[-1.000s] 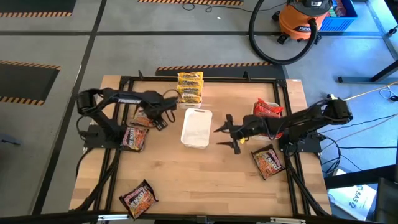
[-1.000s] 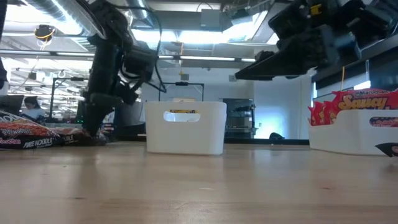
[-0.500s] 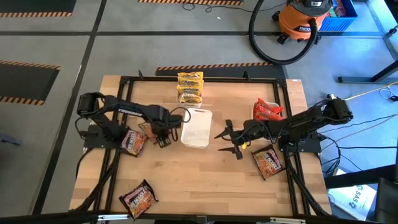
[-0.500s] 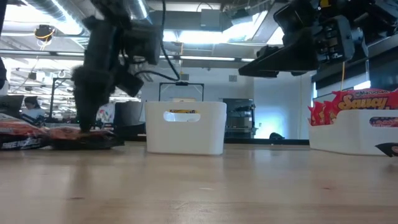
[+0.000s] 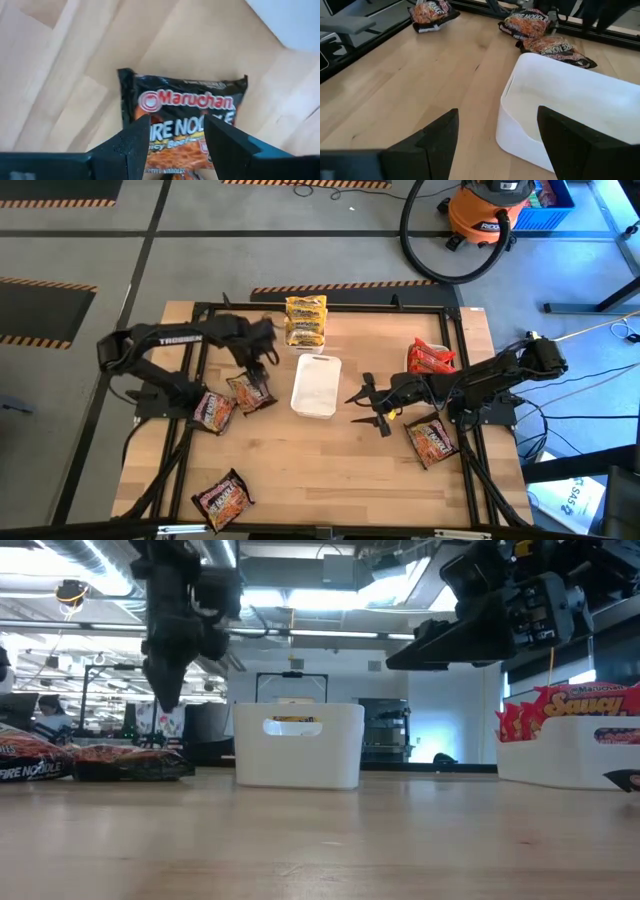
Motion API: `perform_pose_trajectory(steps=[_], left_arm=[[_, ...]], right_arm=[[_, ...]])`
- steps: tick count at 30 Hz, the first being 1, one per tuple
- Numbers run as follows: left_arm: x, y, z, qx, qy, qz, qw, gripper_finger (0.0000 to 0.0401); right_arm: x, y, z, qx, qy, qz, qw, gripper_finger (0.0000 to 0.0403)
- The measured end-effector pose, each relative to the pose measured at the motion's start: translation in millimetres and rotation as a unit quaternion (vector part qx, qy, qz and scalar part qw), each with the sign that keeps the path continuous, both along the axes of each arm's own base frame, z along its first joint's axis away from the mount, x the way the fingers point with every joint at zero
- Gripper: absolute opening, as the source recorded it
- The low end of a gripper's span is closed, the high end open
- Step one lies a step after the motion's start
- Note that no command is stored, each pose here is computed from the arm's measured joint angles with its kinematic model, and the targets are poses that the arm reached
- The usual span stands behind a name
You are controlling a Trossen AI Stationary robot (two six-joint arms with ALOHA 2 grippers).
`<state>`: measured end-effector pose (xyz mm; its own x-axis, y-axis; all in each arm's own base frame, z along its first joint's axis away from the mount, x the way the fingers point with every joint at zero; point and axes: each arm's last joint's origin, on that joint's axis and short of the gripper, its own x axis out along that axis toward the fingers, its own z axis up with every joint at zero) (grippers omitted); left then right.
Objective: Sort Maruchan noodles
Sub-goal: Put the black noodle pack into the bottom left white bin
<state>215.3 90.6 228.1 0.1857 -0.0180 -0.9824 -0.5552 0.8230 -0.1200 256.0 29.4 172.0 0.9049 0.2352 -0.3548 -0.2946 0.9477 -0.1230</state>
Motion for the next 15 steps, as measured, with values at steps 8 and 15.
perform_pose_trajectory(steps=[8, 15], left_arm=[[-11.1, 23.4, -11.4, 0.000, -0.007, 0.008, 1.000, 0.0179], [-9.1, 29.4, -10.3, 0.020, -0.025, 0.014, 0.999, 0.0198]], right_arm=[[0.3, -1.4, 0.0, -0.021, -0.004, -0.019, 1.000, 0.0250], [0.6, -3.0, 0.1, -0.049, -0.009, -0.036, 0.998, 0.0250]])
